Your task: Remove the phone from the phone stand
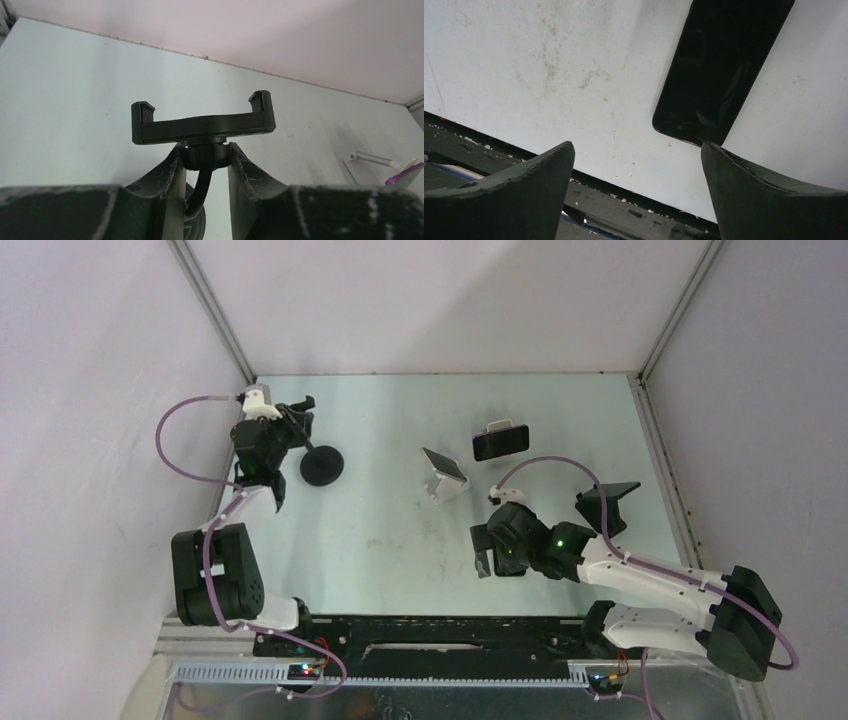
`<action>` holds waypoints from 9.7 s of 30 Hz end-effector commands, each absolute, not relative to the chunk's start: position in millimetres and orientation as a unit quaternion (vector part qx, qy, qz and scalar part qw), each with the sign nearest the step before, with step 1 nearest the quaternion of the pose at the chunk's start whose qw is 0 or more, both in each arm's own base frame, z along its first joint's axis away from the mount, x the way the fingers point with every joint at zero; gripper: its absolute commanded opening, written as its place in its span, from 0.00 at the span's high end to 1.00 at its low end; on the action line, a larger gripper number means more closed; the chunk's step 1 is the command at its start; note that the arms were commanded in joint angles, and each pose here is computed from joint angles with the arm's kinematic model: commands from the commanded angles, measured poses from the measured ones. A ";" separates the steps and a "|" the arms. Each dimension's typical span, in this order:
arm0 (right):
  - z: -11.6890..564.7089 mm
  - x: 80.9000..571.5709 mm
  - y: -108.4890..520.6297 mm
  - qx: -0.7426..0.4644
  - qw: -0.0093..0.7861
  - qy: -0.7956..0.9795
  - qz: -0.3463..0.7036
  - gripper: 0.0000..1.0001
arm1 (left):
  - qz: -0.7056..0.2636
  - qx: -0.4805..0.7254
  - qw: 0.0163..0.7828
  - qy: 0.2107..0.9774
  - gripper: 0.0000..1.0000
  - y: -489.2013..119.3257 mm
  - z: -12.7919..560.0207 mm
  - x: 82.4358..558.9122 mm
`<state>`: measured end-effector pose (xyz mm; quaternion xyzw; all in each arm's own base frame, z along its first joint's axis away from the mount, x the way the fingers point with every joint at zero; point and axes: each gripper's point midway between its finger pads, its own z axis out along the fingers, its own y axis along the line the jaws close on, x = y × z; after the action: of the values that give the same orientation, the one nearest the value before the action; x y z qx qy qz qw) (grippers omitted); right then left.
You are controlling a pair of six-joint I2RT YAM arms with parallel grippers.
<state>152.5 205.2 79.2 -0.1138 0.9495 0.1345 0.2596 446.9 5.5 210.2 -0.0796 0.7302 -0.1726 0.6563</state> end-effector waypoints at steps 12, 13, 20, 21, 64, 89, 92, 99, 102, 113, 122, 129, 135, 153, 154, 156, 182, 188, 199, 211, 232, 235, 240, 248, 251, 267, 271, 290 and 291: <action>99.7 159.8 205.4 -0.085 0.290 0.942 0.142 0.01 | -0.125 -0.082 0.672 0.725 0.03 23.4 237.7 452.3; 99.8 160.3 203.6 -0.081 0.292 0.943 0.139 0.01 | -0.121 -0.086 0.678 0.720 0.01 25.2 244.6 449.6; 113.8 167.4 191.4 -0.060 0.326 0.934 0.133 0.01 | -0.089 -0.123 0.691 0.707 0.00 31.9 277.2 415.5; 115.6 168.5 190.5 -0.060 0.330 0.932 0.133 0.01 | -0.082 -0.133 0.691 0.706 0.00 34.6 279.8 411.3; 148.6 168.7 144.8 -0.004 0.346 0.926 0.149 0.01 | -0.034 -0.224 0.588 0.776 0.00 13.3 285.2 270.6; 167.5 178.1 125.0 0.014 0.384 0.909 0.162 0.01 | -0.141 -0.043 0.590 0.794 0.00 -46.8 292.9 259.3; 172.2 177.3 124.1 0.015 0.392 0.904 0.169 0.01 | -0.165 -0.031 0.610 0.774 0.00 -54.1 298.6 254.3; 183.7 180.2 121.0 0.013 0.418 0.891 0.177 0.01 | -0.239 0.011 0.587 0.773 0.00 -85.6 284.9 249.8; 195.0 181.0 117.1 0.021 0.428 0.886 0.179 0.01 | -0.267 0.041 0.588 0.763 0.00 -107.2 288.5 240.6; 254.4 186.7 72.2 0.090 0.447 0.885 0.091 0.01 | -0.343 0.081 0.577 0.737 0.01 -161.2 289.4 214.9; 287.2 183.4 -10.2 0.221 0.477 0.850 -0.041 0.01 | -0.328 0.123 0.547 0.760 0.01 -171.1 268.9 191.4; 273.2 212.3 -28.5 0.296 0.456 0.839 0.019 0.01 | -0.229 0.173 0.561 0.777 0.00 -137.5 274.2 185.2; 248.1 238.9 -42.1 0.356 0.428 0.823 0.114 0.09 | -0.152 0.191 0.544 0.803 0.00 -110.6 259.4 182.1; 221.0 247.0 -62.4 0.387 0.415 0.818 0.094 0.08 | -0.127 0.158 0.554 0.808 0.00 -98.1 232.9 186.6; 221.1 246.4 -63.4 0.385 0.416 0.819 0.090 0.08 | -0.128 0.157 0.556 0.806 0.00 -98.1 233.7 187.1; 223.3 244.7 -63.0 0.380 0.421 0.819 0.088 0.08 | -0.128 0.158 0.556 0.806 0.00 -98.6 232.8 187.6; 311.7 285.2 259.4 -0.575 0.519 0.461 0.433 0.01 | -0.135 0.154 0.566 0.798 0.00 -99.5 236.5 187.5; 293.1 302.9 258.2 -0.611 0.456 0.366 0.534 0.02 | -0.137 0.153 0.569 0.796 0.00 -99.0 237.2 186.5; 264.6 345.3 283.1 -0.612 0.433 0.367 0.550 0.03 | -0.134 0.151 0.570 0.797 0.00 -97.6 237.1 187.2; 275.5 401.2 286.3 -0.541 0.512 0.438 0.504 0.06 | -0.127 0.146 0.571 0.798 0.00 -95.3 236.8 188.6; 211.2 393.3 254.7 -0.666 0.387 0.519 0.371 0.01 | -0.130 0.149 0.568 0.798 0.00 -97.2 235.7 188.5; 197.4 392.4 257.9 -0.682 0.364 0.518 0.366 0.01 | -0.130 0.151 0.567 0.799 0.00 -97.6 234.9 188.6; 185.1 388.1 266.1 -0.692 0.348 0.511 0.373 0.01 | -0.130 0.152 0.566 0.800 0.00 -98.0 234.5 188.7; 175.3 379.0 281.6 -0.700 0.329 0.489 0.404 0.01 | -0.130 0.153 0.565 0.801 0.00 -98.2 233.7 188.8; 169.7 376.7 285.2 -0.703 0.323 0.484 0.409 0.01 | -0.130 0.153 0.564 0.801 0.00 -98.5 233.3 188.8; 161.4 377.0 299.6 -0.707 0.327 0.459 0.428 0.01 | -0.127 0.154 0.562 0.803 0.00 -98.4 231.7 189.7; 155.7 374.3 301.9 -0.710 0.319 0.458 0.429 0.01 | -0.127 0.154 0.562 0.803 0.00 -98.2 231.8 189.4; 149.1 368.5 320.9 -0.717 0.309 0.449 0.435 0.01 | -0.129 0.154 0.563 0.801 0.00 -98.3 232.9 188.8; 148.8 367.8 321.2 -0.716 0.308 0.449 0.436 0.01 | -0.129 0.154 0.563 0.801 0.00 -98.1 232.8 188.8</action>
<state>365.4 313.1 141.0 -0.7165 0.4604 0.4328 0.2956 185.1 -96.5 229.2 0.1485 0.8091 -0.1310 0.5534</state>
